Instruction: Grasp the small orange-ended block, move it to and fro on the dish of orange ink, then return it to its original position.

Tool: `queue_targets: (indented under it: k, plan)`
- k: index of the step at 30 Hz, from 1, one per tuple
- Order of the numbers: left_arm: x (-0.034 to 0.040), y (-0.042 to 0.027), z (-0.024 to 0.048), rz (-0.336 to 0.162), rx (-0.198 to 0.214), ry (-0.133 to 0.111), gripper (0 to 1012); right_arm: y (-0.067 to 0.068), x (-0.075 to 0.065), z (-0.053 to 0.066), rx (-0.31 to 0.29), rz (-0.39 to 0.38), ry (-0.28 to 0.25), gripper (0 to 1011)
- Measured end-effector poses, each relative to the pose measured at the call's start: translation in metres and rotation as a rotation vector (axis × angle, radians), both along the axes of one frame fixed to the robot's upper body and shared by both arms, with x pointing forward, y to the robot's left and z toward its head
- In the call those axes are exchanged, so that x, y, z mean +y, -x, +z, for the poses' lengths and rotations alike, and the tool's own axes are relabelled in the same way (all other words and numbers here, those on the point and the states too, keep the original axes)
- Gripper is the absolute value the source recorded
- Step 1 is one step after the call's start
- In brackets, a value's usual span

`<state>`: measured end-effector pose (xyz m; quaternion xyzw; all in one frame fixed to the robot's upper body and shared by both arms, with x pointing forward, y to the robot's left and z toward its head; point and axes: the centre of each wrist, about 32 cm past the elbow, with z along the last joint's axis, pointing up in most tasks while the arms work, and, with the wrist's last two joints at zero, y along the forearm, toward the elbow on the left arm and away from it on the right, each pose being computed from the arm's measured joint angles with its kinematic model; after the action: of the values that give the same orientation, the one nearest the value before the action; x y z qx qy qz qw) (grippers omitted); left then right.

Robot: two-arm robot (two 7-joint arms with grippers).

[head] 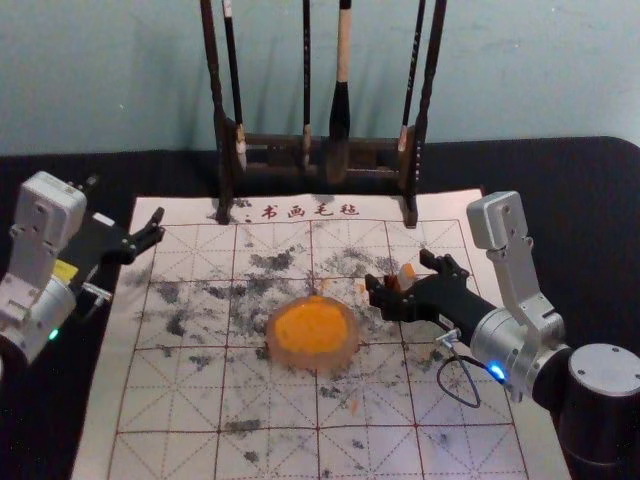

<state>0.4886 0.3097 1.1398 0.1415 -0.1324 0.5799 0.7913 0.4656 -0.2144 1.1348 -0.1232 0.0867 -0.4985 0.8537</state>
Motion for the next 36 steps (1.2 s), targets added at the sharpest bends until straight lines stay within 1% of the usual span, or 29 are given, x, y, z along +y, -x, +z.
queue_targets:
  k: [3,6,7,9,10,12,13,16,17,20,22,24,26,27,28,29,30,33,36]
  plan:
    - [0.0,0.0,0.0,0.0,0.0,0.0,1001,0.0001,0.0,-0.0001,0.0,0.0,0.0,992]
    - [0.0,0.0,0.0,0.0,0.0,0.0,1001,0.0001,0.0,-0.0001,-0.001,0.0,-0.001,944]
    - [0.0,0.0,0.0,0.0,0.0,0.0,1001,0.0002,0.0,-0.0002,-0.001,0.0,-0.001,903]
    - [0.0,0.0,0.0,0.0,0.0,0.0,1001,0.0002,0.0,-0.0002,-0.001,0.0,-0.001,874]
    - [0.0,0.0,0.0,0.0,0.0,0.0,1001,0.0002,0.0,-0.0002,-0.001,0.0,-0.001,824]
    - [0.0,0.0,0.0,0.0,0.0,0.0,1001,0.0002,0.0,-0.0002,-0.002,0.0,-0.001,789]
    - [0.0,0.0,0.0,0.0,0.0,0.0,1001,0.0002,0.0001,-0.0002,-0.002,0.0,-0.001,733]
    - [0.0,0.0,0.0,0.0,0.0,0.0,1002,0.0003,0.0001,-0.0001,-0.002,0.0,-0.002,679]
    - [0.0,0.0,0.0,0.0,0.0,0.0,1001,0.0003,0.0,-0.0001,-0.002,0.0,-0.002,621]
    - [0.0,0.0,0.0,0.0,0.0,0.0,1001,0.0003,0.0,-0.0001,-0.002,0.0,-0.002,511]
    - [0.0,0.0,0.0,0.0,0.0,0.0,1001,0.0003,0.0,-0.0001,-0.002,0.0,-0.002,477]
    - [0.0,0.0,0.0,0.0,0.0,0.0,1001,0.0003,0.0,-0.0001,-0.003,0.0,-0.002,388]
    - [0.0,0.0,0.0,0.0,0.0,0.0,1001,0.0003,0.0,-0.0001,-0.003,0.0,-0.003,348]
    - [0.0,0.0,0.0,0.0,0.0,0.0,1001,0.0003,0.0,-0.0001,-0.003,0.0,-0.003,288]
    - [0.0,0.0,0.0,0.0,0.0,0.0,1001,0.0003,0.0,-0.0001,-0.003,0.0,-0.003,270]
    - [0.0,0.0,0.0,0.0,0.0,0.0,1001,0.0003,0.0,-0.0001,-0.003,0.0,-0.003,216]
    - [0.0,0.0,0.0,0.0,0.0,0.0,1001,0.0003,0.0,0.0,-0.003,0.0,-0.003,216]
    - [0.0,0.0,0.0,0.0,0.0,0.0,1001,0.0003,0.0,0.0,-0.003,0.0,-0.003,130]
    - [0.0,0.0,0.0,0.0,0.0,0.0,1001,0.0003,0.0,-0.0001,-0.003,0.0,-0.003,116]
